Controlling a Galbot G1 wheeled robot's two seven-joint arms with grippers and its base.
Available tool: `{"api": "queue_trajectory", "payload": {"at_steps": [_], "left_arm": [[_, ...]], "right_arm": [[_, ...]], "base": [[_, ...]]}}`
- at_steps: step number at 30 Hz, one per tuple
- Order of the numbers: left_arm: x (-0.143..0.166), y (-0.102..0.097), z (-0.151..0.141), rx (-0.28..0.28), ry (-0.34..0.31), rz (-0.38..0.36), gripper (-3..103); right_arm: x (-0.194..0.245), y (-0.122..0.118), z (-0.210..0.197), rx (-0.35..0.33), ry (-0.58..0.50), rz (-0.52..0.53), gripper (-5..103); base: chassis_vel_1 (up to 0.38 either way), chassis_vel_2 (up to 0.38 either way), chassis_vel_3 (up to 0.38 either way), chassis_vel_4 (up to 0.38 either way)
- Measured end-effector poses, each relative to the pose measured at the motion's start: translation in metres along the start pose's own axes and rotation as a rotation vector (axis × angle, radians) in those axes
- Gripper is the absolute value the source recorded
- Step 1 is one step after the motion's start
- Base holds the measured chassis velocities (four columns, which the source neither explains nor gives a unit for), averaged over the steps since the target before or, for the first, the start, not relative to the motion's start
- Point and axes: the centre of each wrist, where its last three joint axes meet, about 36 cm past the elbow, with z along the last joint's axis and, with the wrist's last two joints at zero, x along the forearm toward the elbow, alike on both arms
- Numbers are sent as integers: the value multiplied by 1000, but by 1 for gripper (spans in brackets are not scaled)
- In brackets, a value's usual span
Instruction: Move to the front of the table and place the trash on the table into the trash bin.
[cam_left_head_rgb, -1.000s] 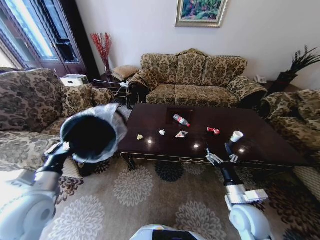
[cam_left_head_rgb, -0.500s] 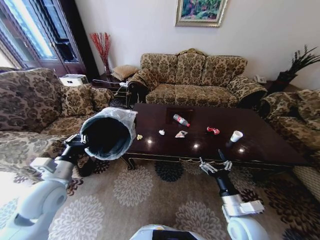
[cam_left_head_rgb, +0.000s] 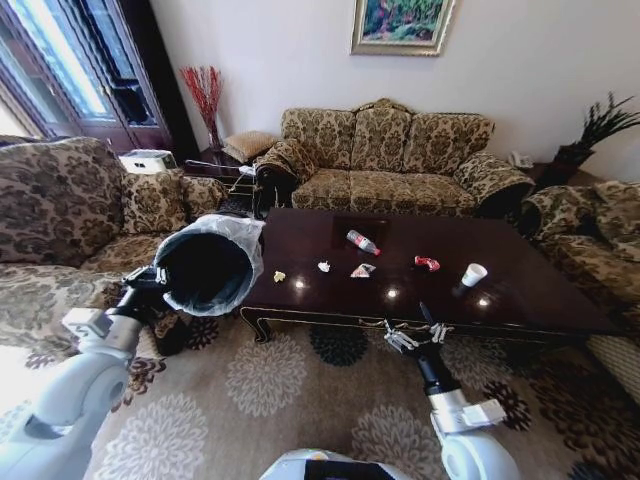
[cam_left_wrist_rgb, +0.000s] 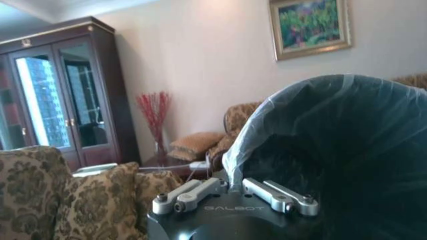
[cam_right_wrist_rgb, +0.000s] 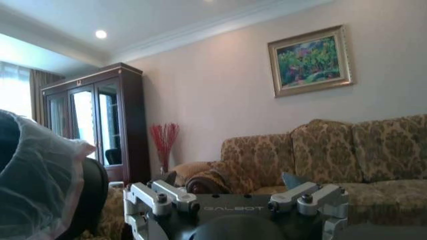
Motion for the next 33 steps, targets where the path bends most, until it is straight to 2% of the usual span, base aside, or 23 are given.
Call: {"api": "queue_trajectory", "payload": {"at_steps": [2,7,9,12,16,20,24,33], "left_arm": [[-7,9,-6,-43,35,20,0],[-19,21,-16,-73,76,43,0],[-26,27,-17,-70,78,36,0],[-29,29,-20,-67,61,19,0],[-29,30,-16,-68,69,15,0],[-34,38,-6,-78,96,-7,0],[-37,41,-5,-71,96,-19,0],[-34,35,-10,-62,80,-3,0]], "right_arm": [[1,0,4,-1,3,-1,100],[0,3,11,-6,2,-4,100],[-2,11,19,-12,-29,-20,100],[-2,20,23,-9,-41,-43,100],[-4,30,28,-27,-41,-62,100],[-12,25,35,-9,-26,-76,100],[-18,21,37,-2,-16,-88,100],[-15,28,42,-27,-4,-82,100]], "base": [[-229,196,219,-201],[-260,229,249,-251],[-247,218,254,-250],[-205,198,202,-198],[-105,125,99,-99],[-27,4,-10,-17],[12,-7,-4,16],[4,22,-11,-24]]}}
